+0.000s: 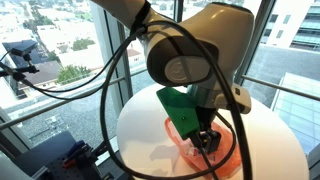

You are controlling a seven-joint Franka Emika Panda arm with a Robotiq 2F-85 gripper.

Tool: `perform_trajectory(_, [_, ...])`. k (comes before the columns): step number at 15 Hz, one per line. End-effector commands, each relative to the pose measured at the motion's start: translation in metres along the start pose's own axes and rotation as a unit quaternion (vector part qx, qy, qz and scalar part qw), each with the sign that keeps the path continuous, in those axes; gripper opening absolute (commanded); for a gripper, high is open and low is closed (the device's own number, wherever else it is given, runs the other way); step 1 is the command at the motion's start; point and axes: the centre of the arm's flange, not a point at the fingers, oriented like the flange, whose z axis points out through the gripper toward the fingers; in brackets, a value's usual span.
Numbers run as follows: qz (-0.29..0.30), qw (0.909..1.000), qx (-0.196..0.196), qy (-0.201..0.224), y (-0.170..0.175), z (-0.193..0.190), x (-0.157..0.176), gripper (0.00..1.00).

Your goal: Remove the syrup bottle from the plastic bag

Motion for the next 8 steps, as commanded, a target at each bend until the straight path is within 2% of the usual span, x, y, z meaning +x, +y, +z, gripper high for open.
perform_trajectory(1, [0.001,1.0000,-0.004,0.005,0.007,0.005,0.020,1.00])
perform_trajectory(8, [-0.010,0.9999,-0.014,-0.001,-0.007,0.011,0.045,1.00])
